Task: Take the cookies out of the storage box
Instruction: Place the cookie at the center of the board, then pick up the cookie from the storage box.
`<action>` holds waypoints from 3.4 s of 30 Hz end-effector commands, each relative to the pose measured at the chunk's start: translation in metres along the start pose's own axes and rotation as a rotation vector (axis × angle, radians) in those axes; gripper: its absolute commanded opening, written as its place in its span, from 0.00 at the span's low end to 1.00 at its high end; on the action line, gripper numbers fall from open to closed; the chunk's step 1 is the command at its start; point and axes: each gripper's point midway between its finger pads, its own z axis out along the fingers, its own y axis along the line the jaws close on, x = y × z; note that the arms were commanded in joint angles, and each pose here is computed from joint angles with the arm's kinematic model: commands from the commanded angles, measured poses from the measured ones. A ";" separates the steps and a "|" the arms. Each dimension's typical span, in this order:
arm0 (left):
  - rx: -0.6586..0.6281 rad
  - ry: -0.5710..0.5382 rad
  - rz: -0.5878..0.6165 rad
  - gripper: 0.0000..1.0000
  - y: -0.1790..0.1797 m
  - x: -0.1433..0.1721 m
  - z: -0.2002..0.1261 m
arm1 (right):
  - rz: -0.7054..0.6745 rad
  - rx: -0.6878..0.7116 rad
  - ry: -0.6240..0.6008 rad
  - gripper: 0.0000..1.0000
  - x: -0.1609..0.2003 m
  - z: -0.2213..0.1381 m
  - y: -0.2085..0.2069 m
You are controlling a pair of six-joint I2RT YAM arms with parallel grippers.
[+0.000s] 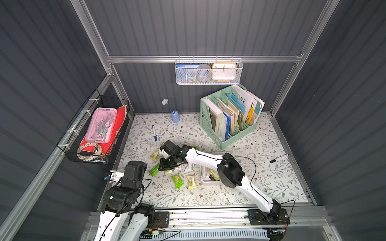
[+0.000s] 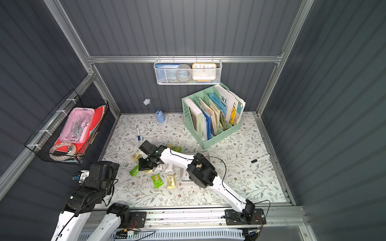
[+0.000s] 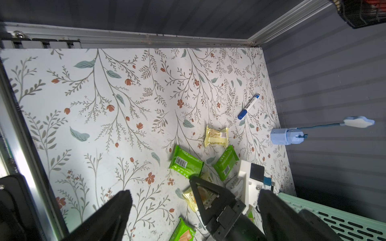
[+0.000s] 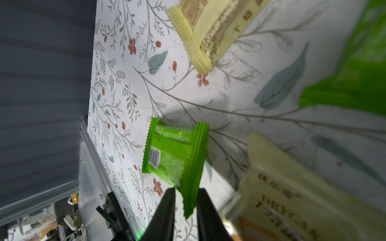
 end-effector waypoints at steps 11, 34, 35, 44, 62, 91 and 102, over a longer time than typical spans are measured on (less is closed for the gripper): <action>0.049 0.014 0.008 1.00 -0.010 0.003 0.002 | -0.072 -0.022 -0.178 0.40 -0.034 -0.062 0.048; 0.144 0.335 0.274 0.95 -0.070 0.072 0.028 | 0.078 0.352 -0.442 0.38 0.057 -0.251 -0.052; 0.158 0.353 0.276 0.94 -0.076 0.076 0.029 | 0.093 0.363 -0.438 0.38 0.061 -0.258 -0.059; 0.197 0.448 0.256 0.88 -0.099 0.120 0.028 | -0.019 0.533 -0.207 0.48 0.110 -0.283 -0.113; 0.201 0.415 0.152 0.93 -0.106 0.137 0.042 | -0.149 0.730 0.130 0.65 0.145 -0.250 -0.178; 0.208 0.364 0.071 0.90 -0.085 0.118 0.034 | -0.128 0.771 0.240 0.53 0.147 -0.211 -0.206; 0.208 0.362 0.057 0.89 -0.079 0.116 0.032 | -0.126 0.778 0.205 0.44 0.138 -0.214 -0.202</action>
